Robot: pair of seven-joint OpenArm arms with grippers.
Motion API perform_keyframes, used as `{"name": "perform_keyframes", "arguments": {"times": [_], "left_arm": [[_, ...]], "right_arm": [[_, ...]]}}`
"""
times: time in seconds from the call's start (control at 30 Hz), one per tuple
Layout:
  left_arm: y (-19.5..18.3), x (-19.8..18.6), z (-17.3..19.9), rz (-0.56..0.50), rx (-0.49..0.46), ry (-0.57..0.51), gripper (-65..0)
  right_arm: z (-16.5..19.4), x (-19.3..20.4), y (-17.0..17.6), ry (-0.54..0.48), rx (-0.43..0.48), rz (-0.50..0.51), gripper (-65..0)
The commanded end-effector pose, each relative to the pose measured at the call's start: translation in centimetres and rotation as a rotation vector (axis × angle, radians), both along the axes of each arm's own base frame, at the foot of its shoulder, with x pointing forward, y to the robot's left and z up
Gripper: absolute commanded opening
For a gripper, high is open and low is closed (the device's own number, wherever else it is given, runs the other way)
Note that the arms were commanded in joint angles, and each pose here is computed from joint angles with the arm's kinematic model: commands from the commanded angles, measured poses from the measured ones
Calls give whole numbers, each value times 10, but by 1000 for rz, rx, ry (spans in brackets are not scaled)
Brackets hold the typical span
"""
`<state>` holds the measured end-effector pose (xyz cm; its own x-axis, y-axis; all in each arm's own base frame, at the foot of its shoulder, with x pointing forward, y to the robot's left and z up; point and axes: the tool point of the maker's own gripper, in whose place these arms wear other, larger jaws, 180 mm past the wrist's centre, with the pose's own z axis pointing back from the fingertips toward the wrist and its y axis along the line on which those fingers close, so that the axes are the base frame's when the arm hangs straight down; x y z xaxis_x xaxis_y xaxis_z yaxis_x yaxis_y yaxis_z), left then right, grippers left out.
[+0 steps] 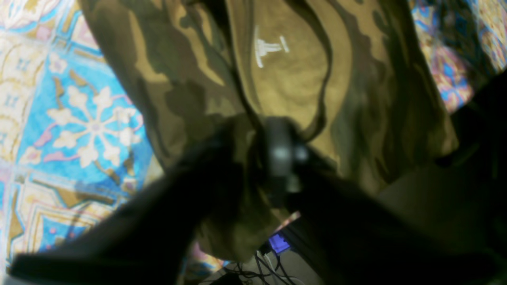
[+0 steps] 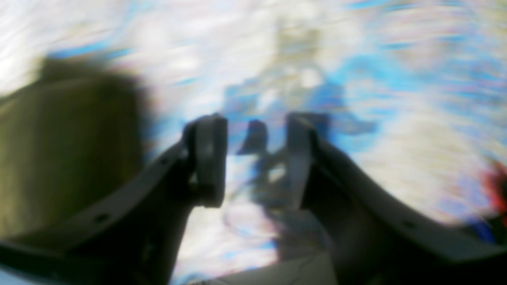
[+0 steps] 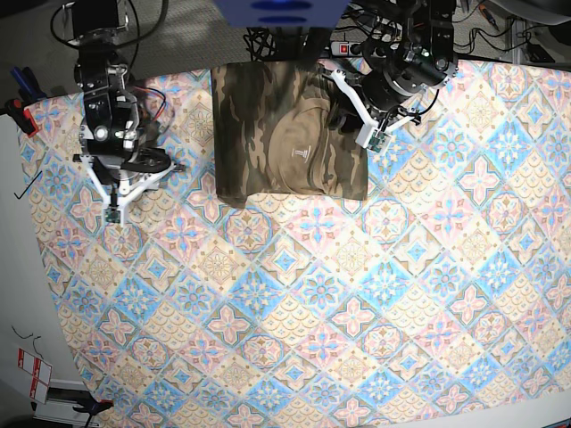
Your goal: Fold the T-shirt properly
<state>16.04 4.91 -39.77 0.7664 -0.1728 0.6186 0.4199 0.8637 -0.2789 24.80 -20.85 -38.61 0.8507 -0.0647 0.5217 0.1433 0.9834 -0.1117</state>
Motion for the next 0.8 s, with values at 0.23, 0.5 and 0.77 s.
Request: {"name": "perform_keyframes", "arguments": {"times": [0.23, 0.5, 0.77], "left_arm": [[-13, 4, 11, 1, -50, -37, -74], [-43, 10, 15, -24, -129, -69, -84], [-59, 6, -11, 40, -240, 8, -112]], "right_arm": [[6, 2, -12, -22, -18, -14, -404], [5, 1, -11, -20, -17, -8, -404], [2, -4, -11, -7, -17, -10, -404]]}}
